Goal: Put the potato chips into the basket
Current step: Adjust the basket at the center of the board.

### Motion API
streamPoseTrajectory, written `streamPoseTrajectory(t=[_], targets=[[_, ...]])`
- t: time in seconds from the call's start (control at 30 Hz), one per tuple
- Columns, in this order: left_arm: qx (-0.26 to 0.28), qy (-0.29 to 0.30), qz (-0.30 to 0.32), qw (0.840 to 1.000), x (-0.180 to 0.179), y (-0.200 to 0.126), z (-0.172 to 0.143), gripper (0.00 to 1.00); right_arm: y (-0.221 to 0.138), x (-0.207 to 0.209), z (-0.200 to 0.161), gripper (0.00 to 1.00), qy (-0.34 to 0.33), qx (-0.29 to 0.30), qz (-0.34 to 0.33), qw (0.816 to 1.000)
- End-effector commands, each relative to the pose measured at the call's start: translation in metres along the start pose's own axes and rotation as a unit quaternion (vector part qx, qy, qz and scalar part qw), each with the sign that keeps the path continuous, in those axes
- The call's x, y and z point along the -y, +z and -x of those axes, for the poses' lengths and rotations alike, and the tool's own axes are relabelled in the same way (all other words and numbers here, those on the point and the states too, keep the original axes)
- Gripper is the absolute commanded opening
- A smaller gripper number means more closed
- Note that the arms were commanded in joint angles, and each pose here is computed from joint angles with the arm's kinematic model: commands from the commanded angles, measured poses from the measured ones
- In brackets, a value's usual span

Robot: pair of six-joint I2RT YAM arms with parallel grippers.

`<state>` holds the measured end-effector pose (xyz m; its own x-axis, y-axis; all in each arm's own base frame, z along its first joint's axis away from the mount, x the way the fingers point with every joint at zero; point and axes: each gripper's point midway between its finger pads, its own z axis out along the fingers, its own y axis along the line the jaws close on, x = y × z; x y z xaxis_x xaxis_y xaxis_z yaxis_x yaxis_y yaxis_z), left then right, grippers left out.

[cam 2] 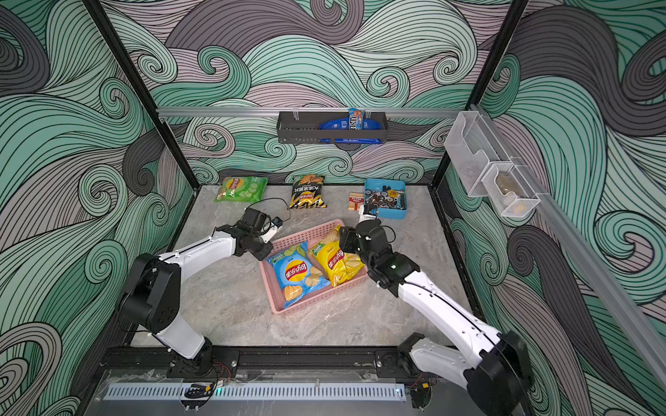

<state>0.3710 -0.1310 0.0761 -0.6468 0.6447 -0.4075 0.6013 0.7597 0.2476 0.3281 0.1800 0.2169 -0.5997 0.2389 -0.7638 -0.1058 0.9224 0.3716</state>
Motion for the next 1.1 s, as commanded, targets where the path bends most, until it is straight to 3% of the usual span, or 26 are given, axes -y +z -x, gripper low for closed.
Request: streamPoseTrajectory(t=[0.0,0.07,0.17,0.37,0.6,0.73,1.07], targets=[[0.055,-0.006,0.051,0.997,-0.022,-0.006,0.035,0.00,0.018,0.006,-0.044,0.39,-0.068,-0.098,-0.004,0.993],[0.057,-0.004,0.054,0.997,-0.023,-0.007,0.035,0.00,0.030,0.010,-0.057,0.32,-0.078,-0.120,-0.012,0.990],[0.058,-0.004,0.059,0.997,-0.025,-0.008,0.034,0.00,0.050,0.021,-0.082,0.29,-0.098,-0.161,-0.033,0.981],[0.062,-0.002,0.072,0.995,-0.027,-0.005,0.031,0.00,0.075,0.044,-0.124,0.34,-0.115,-0.222,-0.068,0.966],[0.063,-0.006,0.096,0.993,-0.035,0.008,0.033,0.00,0.067,0.045,-0.164,0.39,-0.086,-0.265,-0.042,0.959],[0.076,-0.006,0.105,0.992,-0.040,0.011,0.043,0.00,0.050,0.027,-0.145,0.42,-0.072,-0.236,-0.009,0.969],[0.127,0.030,0.073,0.989,-0.030,0.007,0.070,0.00,0.001,-0.005,-0.038,0.62,-0.072,-0.119,0.024,0.990]])
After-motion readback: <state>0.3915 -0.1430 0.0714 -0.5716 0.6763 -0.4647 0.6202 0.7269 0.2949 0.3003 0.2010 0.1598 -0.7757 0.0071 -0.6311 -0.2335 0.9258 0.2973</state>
